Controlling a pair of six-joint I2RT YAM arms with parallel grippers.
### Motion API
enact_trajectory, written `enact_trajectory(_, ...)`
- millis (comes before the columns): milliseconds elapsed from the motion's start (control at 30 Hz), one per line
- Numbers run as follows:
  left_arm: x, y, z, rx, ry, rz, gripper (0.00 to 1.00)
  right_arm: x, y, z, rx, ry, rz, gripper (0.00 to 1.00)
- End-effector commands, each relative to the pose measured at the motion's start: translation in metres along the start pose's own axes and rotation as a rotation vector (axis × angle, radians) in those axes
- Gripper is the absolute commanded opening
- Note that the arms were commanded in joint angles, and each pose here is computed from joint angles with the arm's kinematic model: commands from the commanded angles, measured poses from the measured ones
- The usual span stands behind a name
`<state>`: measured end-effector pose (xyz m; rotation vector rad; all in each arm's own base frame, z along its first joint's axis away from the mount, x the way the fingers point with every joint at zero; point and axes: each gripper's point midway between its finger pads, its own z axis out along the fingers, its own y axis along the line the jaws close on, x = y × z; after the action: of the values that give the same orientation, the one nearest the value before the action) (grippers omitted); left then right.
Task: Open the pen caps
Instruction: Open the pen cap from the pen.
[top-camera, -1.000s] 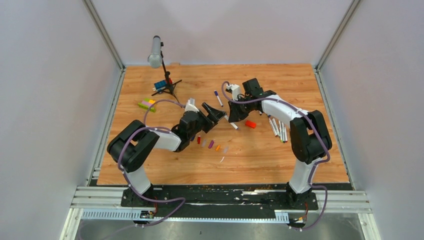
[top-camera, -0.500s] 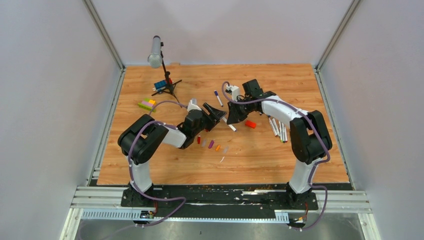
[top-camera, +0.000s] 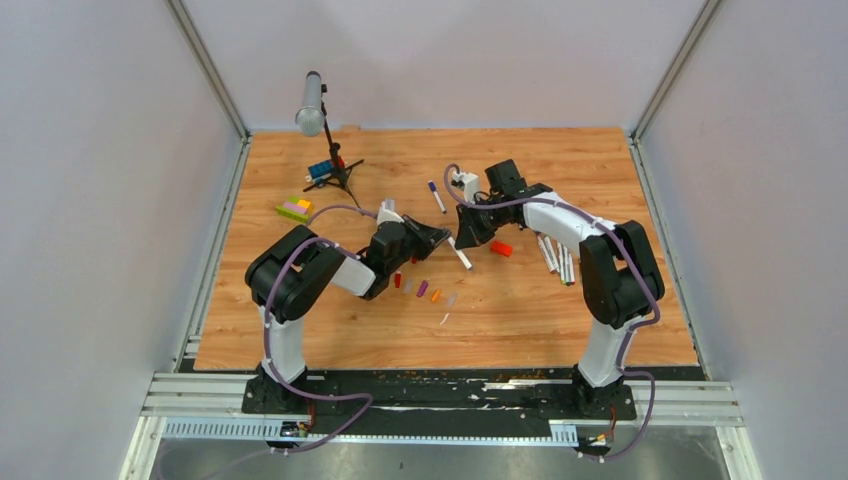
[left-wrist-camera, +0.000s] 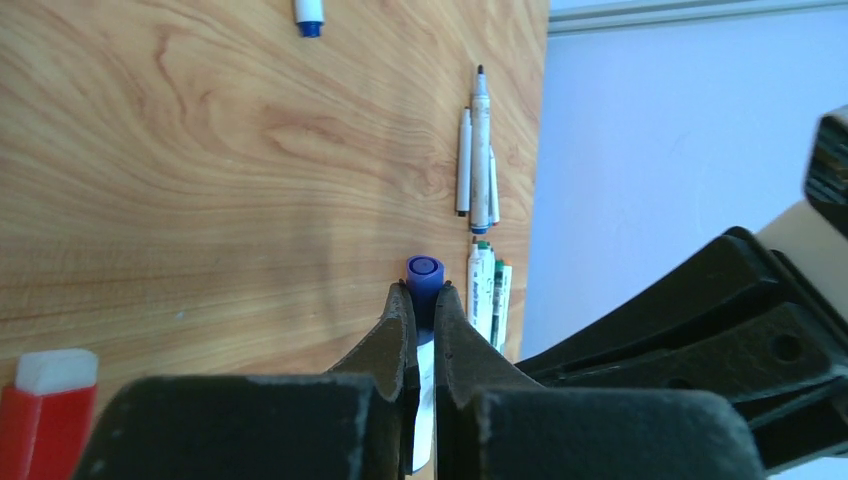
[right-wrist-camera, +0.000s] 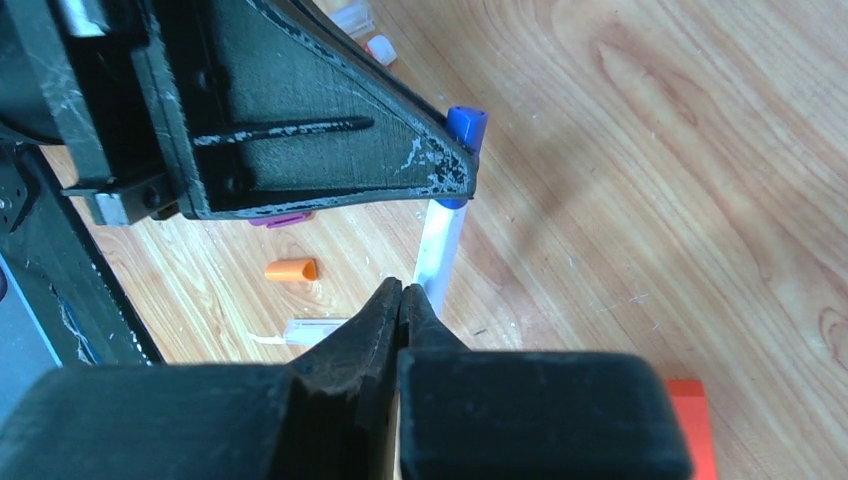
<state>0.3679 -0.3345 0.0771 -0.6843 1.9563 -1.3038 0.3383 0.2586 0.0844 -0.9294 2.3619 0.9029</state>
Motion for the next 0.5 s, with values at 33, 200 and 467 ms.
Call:
enact_trajectory(33,-0.008,-0.029,-0.002,0.104,-0.032,0.008,0.00,-0.017,0.009,-0.010,-0.002,-0.061,-0.059,0.02)
enact_trajectory(200,-0.007,-0.034,-0.006,0.127,-0.029,0.044,0.00,-0.015,0.018,-0.019,-0.053,-0.043,-0.106,0.27)
enact_trajectory(467,-0.001,-0.042,-0.019,0.174,0.005,0.115,0.00,-0.009,0.015,-0.029,-0.011,-0.040,-0.202,0.51)
